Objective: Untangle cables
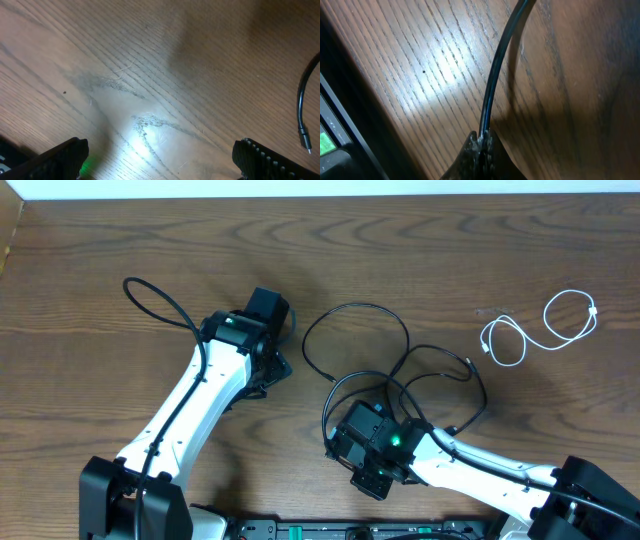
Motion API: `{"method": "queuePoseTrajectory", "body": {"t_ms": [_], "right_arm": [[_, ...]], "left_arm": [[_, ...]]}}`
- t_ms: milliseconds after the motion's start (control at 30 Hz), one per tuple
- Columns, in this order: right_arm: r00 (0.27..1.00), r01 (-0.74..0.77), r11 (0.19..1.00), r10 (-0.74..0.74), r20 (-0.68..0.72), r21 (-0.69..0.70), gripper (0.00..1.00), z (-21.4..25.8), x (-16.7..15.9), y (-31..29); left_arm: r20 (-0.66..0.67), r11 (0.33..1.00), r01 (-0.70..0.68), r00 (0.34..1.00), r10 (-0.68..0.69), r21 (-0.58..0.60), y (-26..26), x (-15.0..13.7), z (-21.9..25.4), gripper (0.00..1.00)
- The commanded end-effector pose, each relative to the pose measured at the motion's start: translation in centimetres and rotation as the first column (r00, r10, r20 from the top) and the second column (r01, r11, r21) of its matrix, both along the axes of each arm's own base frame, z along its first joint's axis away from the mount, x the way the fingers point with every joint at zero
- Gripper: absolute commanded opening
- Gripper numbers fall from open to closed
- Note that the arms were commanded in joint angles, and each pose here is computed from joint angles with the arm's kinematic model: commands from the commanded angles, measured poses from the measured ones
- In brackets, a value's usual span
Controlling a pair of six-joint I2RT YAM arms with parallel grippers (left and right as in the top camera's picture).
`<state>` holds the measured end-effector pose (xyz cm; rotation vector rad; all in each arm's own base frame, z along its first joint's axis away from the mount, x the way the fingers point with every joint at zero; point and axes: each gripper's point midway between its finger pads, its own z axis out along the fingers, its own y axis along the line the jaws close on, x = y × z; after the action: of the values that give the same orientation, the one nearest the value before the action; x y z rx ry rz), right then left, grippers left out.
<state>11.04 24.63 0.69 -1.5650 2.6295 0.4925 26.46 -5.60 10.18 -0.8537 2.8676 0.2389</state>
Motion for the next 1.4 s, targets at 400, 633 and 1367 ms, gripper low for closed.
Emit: {"method": "queuePoseTrajectory", "body": {"t_ms": [400, 633, 1367], "right_arm": [[1.000, 0.022, 1.000, -0.022, 0.002, 0.008, 0.01, 0.0, 0.3, 0.2], [1.000, 0.022, 1.000, -0.022, 0.004, 0.011, 0.99, 0.1, 0.3, 0.3], [0.790, 0.575, 0.746, -0.613, 0.009, 0.335, 0.99, 15.2, 12.2, -3.7]], "left_arm": [[0.013, 1.000, 0.003, 1.000, -0.003, 0.010, 0.2, 0.3, 0.4, 0.98], [0.013, 1.000, 0.003, 1.000, -0.003, 0.010, 0.2, 0.3, 0.4, 0.98], [0.013, 0.934, 0.262, 0.964, -0.266, -0.242, -5.6, 0.5, -0.2, 0.98]]}}
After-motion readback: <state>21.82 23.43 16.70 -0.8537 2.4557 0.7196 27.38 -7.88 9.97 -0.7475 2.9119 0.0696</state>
